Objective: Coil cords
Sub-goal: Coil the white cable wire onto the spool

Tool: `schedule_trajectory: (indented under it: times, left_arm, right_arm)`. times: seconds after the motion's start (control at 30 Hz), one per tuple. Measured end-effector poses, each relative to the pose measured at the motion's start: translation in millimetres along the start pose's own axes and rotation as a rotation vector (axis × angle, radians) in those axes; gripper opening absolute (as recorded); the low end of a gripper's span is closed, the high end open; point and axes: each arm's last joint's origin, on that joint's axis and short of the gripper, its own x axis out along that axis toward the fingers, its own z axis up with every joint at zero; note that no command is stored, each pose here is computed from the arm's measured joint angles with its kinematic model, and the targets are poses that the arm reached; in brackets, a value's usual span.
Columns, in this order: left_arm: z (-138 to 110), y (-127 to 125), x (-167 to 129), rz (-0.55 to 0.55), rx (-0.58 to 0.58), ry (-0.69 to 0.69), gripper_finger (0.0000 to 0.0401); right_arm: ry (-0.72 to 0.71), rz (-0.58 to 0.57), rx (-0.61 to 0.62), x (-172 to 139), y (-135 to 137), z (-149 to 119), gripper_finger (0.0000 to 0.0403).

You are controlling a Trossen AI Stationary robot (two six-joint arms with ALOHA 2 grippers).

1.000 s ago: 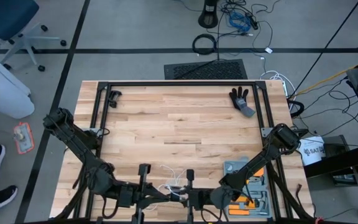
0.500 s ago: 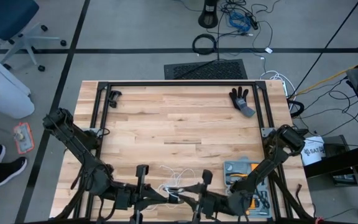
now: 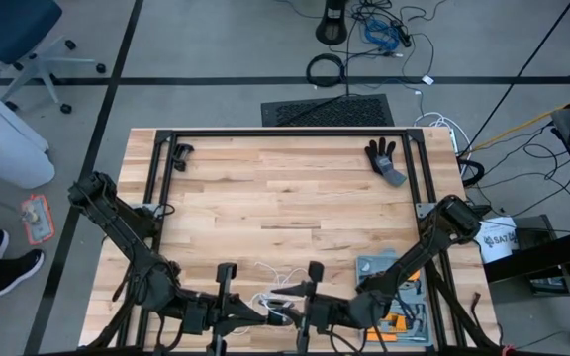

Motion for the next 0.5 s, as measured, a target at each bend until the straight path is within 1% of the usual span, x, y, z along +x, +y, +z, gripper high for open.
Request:
schedule_trajectory:
  times: [0.23,0.33,0.43,0.5]
  left_arm:
    - [-0.1,-0.2,0.0,-0.005,-0.024,0.000,0.0002]
    - [-1.0,-0.6,0.1,-0.010,-0.020,0.007,0.0002]
    - [-1.5,-1.0,0.0,-0.014,-0.016,0.011,0.0002]
    - [-2.3,-1.7,0.4,-0.014,-0.016,0.011,0.0002]
  right_arm:
    - [0.006,-0.015,-0.001,4.8,-4.0,-2.2,0.0081]
    - [0.006,-0.018,-0.008,5.6,-4.8,-2.4,0.0053]
    - [-0.002,-0.021,-0.019,5.6,-5.2,-1.3,0.0014]
    - [-0.012,-0.026,-0.020,5.6,-5.7,0.0,0.0006]
